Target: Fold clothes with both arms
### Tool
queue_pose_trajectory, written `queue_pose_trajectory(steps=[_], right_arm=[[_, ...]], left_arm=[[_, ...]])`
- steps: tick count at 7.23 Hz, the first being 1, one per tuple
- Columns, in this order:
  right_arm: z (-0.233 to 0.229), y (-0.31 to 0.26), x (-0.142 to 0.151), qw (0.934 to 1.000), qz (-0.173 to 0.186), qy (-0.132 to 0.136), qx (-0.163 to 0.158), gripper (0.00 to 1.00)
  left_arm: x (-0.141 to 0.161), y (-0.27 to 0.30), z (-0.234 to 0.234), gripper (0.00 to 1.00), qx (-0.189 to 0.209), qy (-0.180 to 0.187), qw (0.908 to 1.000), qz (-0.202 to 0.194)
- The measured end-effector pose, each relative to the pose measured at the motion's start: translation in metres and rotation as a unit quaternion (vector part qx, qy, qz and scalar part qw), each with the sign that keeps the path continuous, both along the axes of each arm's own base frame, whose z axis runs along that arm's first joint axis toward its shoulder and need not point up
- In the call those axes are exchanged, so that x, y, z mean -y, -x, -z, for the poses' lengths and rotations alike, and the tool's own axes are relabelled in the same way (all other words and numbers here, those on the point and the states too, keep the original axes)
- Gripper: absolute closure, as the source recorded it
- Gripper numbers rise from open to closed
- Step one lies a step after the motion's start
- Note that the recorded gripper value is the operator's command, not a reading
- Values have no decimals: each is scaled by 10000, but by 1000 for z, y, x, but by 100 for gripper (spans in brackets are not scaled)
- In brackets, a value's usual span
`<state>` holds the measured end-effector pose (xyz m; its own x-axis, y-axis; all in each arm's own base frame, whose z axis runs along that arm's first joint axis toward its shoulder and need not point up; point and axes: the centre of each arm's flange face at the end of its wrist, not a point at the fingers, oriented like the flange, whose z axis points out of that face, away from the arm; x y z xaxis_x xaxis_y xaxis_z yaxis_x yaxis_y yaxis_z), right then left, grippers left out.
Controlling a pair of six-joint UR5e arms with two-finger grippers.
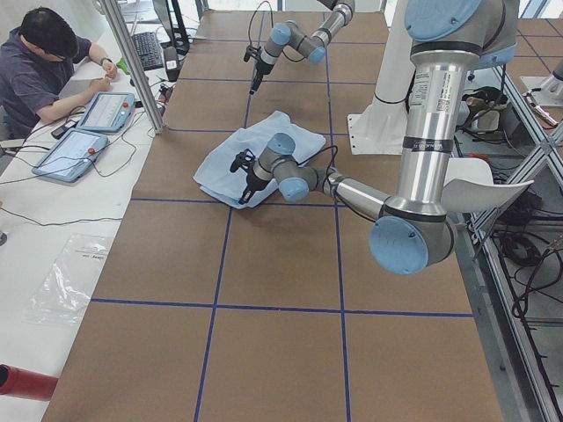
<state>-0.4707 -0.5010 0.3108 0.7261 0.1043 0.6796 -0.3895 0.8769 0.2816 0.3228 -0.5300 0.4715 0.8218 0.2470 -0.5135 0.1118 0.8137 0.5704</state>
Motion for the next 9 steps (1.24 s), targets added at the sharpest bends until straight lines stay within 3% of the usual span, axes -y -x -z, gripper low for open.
queue_pose_trajectory(steps=[2, 4, 5, 7, 9], right_arm=[[2, 4, -3, 10000, 29, -8, 17, 0], [3, 6, -5, 10000, 50, -17, 27, 0], [5, 7, -6, 10000, 53, -24, 39, 0], [15, 12, -7, 9999, 29, -18, 139, 0], [55, 34, -8, 9987, -114, 54, 489, 1]], left_arm=[[108, -14, 12, 100, 128, -139, 9994, 306], [179, -46, 50, 100, 57, -264, 9987, 421], [197, -56, 66, 1, 38, -285, 9987, 425], [207, -50, 76, 0, 117, -563, 9982, 189], [190, -26, 59, 0, -50, -797, 9968, -76]])
